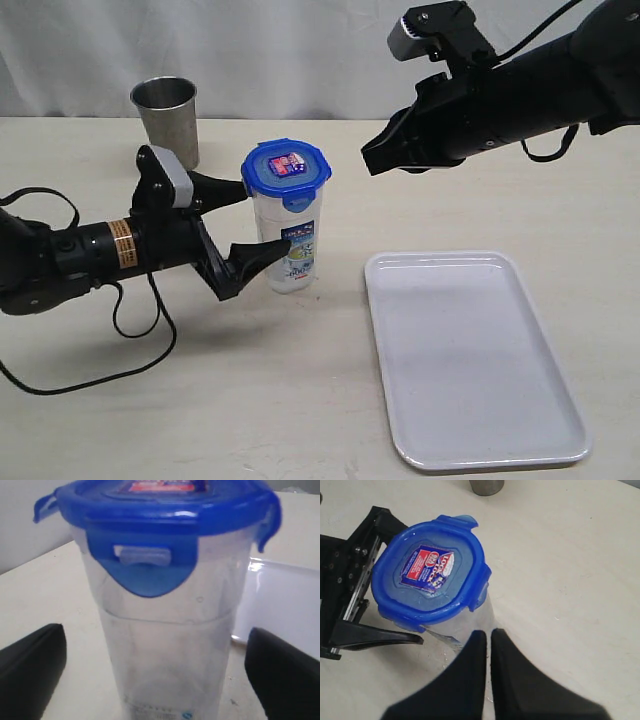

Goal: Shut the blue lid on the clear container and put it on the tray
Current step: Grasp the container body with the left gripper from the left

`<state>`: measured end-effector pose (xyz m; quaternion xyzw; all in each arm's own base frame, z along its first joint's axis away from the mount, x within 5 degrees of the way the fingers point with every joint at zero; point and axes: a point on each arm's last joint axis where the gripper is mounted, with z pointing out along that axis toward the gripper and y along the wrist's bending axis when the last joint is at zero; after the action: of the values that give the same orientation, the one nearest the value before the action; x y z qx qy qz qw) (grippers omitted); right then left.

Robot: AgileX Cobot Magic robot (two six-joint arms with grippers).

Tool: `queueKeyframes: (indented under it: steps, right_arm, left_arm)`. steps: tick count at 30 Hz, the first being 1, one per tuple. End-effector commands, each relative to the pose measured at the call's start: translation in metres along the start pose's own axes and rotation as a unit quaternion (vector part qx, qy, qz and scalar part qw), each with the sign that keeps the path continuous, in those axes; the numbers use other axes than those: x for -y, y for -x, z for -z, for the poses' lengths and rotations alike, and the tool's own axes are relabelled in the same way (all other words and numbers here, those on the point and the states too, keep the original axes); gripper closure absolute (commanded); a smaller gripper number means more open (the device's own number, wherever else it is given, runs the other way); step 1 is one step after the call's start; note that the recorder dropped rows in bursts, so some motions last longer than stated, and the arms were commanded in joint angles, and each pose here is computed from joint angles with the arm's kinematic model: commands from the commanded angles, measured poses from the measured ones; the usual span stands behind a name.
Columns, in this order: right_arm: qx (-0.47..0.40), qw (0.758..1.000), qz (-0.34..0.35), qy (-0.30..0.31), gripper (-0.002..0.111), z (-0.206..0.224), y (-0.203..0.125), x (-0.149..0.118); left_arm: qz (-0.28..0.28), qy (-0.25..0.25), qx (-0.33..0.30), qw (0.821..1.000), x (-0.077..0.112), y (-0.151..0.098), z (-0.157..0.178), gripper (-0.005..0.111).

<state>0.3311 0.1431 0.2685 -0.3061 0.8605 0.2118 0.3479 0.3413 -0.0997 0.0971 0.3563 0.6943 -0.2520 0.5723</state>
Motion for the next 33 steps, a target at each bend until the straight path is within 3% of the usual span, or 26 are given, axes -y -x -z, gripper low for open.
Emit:
queueKeyframes:
  steps: [1,9,17,33]
  right_arm:
    - [0.003,1.000,0.005,-0.003,0.104,0.002,0.001,-0.001]
    - [0.003,1.000,0.005,-0.003,0.104,0.002,0.001,-0.001]
    - [0.011,1.000,0.005,-0.014,0.104,0.002,0.002,0.001]
    - [0.004,1.000,0.005,-0.001,0.104,0.002,0.002,-0.001]
  left_arm:
    - [0.017,-0.018,0.015,1.000,-0.007,-0.005,-0.012,0.017]
    - [0.019,-0.041,0.044,0.998,-0.011,-0.010,-0.024,0.017]
    - [0.007,-0.071,0.043,0.996,0.004,-0.019,-0.050,0.017]
    - [-0.001,-0.075,0.054,0.996,0.005,-0.017,-0.052,0.017]
